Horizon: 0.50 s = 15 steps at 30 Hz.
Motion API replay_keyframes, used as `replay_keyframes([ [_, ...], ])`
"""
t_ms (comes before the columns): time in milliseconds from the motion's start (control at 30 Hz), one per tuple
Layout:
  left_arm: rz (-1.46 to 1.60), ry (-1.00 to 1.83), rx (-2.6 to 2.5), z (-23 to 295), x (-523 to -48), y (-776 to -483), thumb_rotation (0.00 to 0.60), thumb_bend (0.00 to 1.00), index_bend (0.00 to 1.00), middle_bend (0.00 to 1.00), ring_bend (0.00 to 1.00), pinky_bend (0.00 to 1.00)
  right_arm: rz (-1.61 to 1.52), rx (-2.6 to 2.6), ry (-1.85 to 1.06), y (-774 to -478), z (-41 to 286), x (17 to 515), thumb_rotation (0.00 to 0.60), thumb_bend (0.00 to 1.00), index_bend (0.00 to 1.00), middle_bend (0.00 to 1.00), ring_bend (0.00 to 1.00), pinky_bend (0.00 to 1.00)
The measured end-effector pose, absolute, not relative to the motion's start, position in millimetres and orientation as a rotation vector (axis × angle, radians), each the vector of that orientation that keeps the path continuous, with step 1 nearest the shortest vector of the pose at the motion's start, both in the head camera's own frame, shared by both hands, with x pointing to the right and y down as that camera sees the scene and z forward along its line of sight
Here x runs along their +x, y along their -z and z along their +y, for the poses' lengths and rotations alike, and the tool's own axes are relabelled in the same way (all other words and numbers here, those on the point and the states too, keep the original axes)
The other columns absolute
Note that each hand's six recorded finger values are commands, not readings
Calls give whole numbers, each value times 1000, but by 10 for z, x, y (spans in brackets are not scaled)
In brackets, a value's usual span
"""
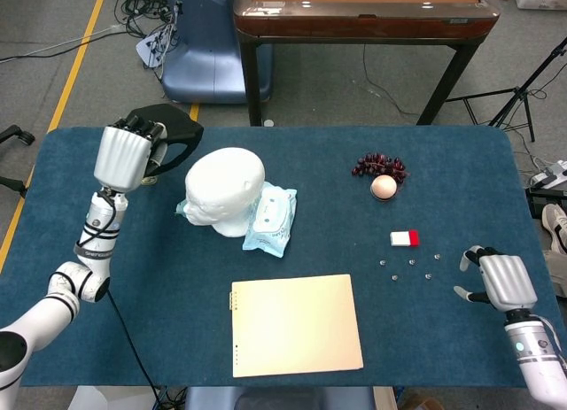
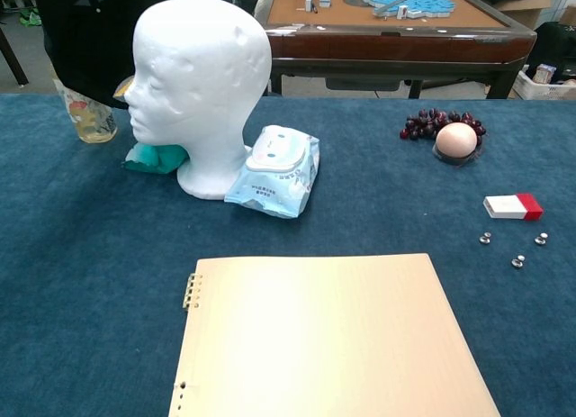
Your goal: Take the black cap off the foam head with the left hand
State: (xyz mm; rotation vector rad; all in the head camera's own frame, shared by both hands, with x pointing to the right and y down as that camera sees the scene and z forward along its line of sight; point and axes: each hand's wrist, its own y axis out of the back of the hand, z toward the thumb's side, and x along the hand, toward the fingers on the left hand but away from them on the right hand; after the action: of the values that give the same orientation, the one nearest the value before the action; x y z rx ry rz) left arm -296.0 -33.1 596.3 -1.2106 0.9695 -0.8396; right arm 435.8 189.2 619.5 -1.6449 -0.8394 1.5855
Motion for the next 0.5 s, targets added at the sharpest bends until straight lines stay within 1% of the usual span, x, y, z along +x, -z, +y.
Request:
replay_keyframes([
  [300, 908, 856, -1170, -322, -3323, -5956, 600, 408, 617, 671, 514, 719, -842, -1640, -1587, -6189, 1890, 4358, 600, 0, 526, 430, 386, 548],
  [500, 878, 836, -1204, -199, -3546, -5960, 600, 408, 613, 671, 514, 719, -830, -1645, -1589, -6212, 1901, 4341, 600, 0, 527, 430, 386, 548],
])
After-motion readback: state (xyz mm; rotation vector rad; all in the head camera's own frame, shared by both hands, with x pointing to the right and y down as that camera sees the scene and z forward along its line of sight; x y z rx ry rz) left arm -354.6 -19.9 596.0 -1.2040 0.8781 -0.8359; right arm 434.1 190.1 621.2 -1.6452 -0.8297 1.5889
